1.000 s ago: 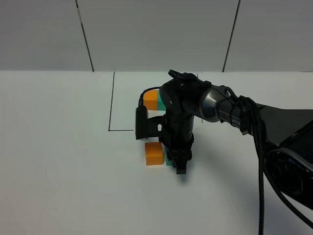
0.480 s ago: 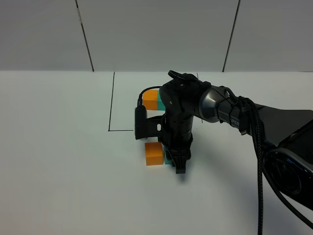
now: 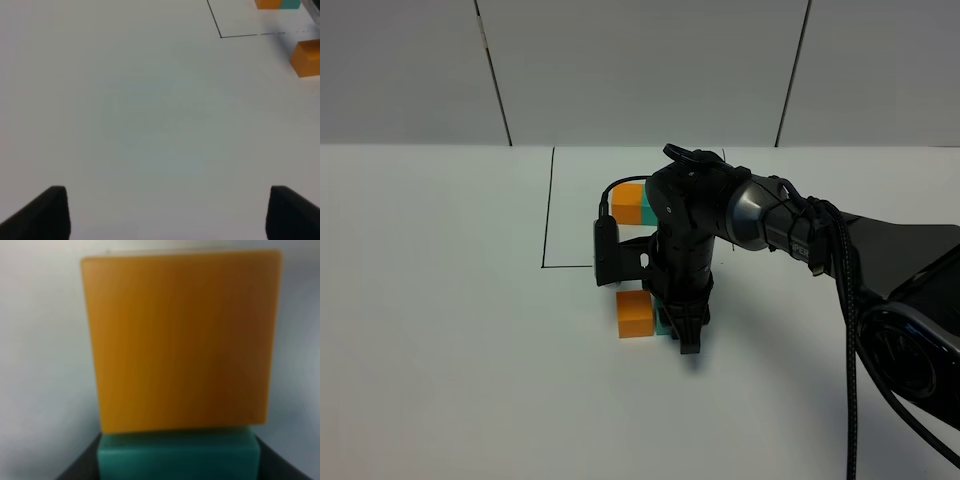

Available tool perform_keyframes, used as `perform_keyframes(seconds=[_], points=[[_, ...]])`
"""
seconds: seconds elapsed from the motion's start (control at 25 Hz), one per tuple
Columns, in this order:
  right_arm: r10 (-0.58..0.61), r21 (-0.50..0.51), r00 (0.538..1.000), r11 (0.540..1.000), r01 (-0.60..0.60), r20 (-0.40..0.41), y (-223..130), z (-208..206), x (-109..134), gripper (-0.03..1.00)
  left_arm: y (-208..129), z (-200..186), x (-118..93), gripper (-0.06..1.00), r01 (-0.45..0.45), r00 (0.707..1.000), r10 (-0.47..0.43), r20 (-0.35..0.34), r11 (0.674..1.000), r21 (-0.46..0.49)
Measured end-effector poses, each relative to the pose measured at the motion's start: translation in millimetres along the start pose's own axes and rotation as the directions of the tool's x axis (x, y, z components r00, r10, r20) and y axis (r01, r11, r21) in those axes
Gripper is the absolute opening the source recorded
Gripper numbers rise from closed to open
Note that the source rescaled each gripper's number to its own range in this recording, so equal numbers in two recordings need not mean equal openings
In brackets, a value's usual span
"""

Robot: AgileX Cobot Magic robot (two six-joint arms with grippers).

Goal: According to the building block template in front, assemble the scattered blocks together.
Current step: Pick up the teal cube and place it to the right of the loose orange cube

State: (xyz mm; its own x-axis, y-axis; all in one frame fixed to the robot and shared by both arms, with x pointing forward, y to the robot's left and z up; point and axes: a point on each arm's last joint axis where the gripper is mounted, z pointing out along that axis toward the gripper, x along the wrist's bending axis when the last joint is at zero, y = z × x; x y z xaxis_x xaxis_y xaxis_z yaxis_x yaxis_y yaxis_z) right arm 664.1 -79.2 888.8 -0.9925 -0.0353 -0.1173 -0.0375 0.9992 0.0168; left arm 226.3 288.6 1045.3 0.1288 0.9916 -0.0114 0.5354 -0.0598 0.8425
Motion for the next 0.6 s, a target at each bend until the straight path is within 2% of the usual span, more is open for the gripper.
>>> perform_keyframes(seconds=[0.6], points=[[-0.002, -0.001, 1.0, 1.0, 0.002, -0.009, 1.2, 3.1, 0.7, 0.01, 0.0, 0.0, 0.0, 0.67, 0.0, 1.0, 0.0, 0.0, 1.0, 0.0]])
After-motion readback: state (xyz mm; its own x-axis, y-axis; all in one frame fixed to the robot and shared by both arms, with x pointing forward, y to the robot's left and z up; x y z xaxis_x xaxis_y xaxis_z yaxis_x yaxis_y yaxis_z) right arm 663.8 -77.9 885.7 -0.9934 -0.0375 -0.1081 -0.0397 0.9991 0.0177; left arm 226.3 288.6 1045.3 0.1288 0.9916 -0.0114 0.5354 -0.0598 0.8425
